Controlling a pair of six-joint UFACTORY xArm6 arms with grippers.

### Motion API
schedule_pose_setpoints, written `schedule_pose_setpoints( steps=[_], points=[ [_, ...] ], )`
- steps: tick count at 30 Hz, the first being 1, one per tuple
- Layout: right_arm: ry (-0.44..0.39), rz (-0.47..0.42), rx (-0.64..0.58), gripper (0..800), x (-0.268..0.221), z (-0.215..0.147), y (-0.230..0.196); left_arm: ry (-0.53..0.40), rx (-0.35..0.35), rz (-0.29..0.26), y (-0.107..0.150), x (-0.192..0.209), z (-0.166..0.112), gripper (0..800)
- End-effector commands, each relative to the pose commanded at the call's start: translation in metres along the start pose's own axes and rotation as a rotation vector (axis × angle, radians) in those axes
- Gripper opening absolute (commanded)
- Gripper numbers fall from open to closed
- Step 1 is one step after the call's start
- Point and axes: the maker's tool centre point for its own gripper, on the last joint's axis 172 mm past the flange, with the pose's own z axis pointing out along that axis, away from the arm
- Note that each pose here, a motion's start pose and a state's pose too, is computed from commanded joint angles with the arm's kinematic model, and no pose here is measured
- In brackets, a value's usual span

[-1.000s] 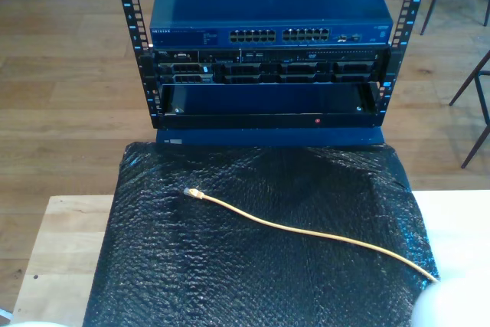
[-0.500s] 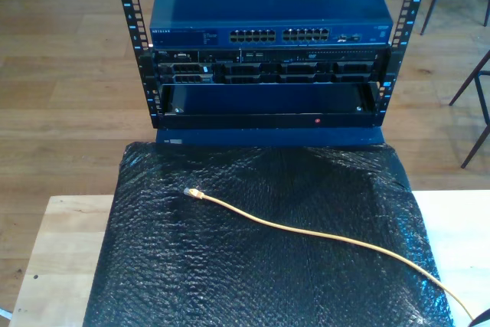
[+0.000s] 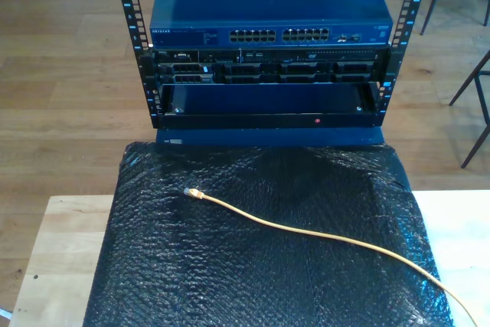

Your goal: Grab the cable and plug it in

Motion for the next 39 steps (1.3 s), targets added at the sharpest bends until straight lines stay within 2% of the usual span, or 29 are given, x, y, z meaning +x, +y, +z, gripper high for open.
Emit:
schedule_pose_setpoints(
  steps=[4,10,16,19,31,36,39],
  points=[
    [0.090,0.010,-0.010,792,0.037,-0.011,0.010,-0.038,0.006,-0.016,-0.020,0.002,-0.017,800],
    [0.192,0.040,-0.019,797,0.074,-0.029,0.011,-0.031,-0.017,-0.022,-0.045,0.026,-0.032,800],
    [0.208,0.025,-0.062,799,0.110,-0.043,0.014,-0.036,-0.026,-0.050,-0.067,0.046,-0.042,800],
    [0.207,0.034,-0.085,799,0.122,-0.050,0.013,-0.025,-0.041,-0.046,-0.077,0.059,-0.040,800],
    [0.293,-0.005,-0.143,768,0.189,-0.068,0.004,0.037,-0.073,-0.115,-0.105,0.085,-0.022,800],
    [0.381,0.026,-0.147,763,0.216,-0.069,-0.003,0.057,-0.059,-0.133,-0.117,0.093,-0.022,800],
    [0.418,0.014,-0.167,766,0.227,-0.074,-0.006,0.080,-0.053,-0.145,-0.123,0.097,-0.020,800]
  ],
)
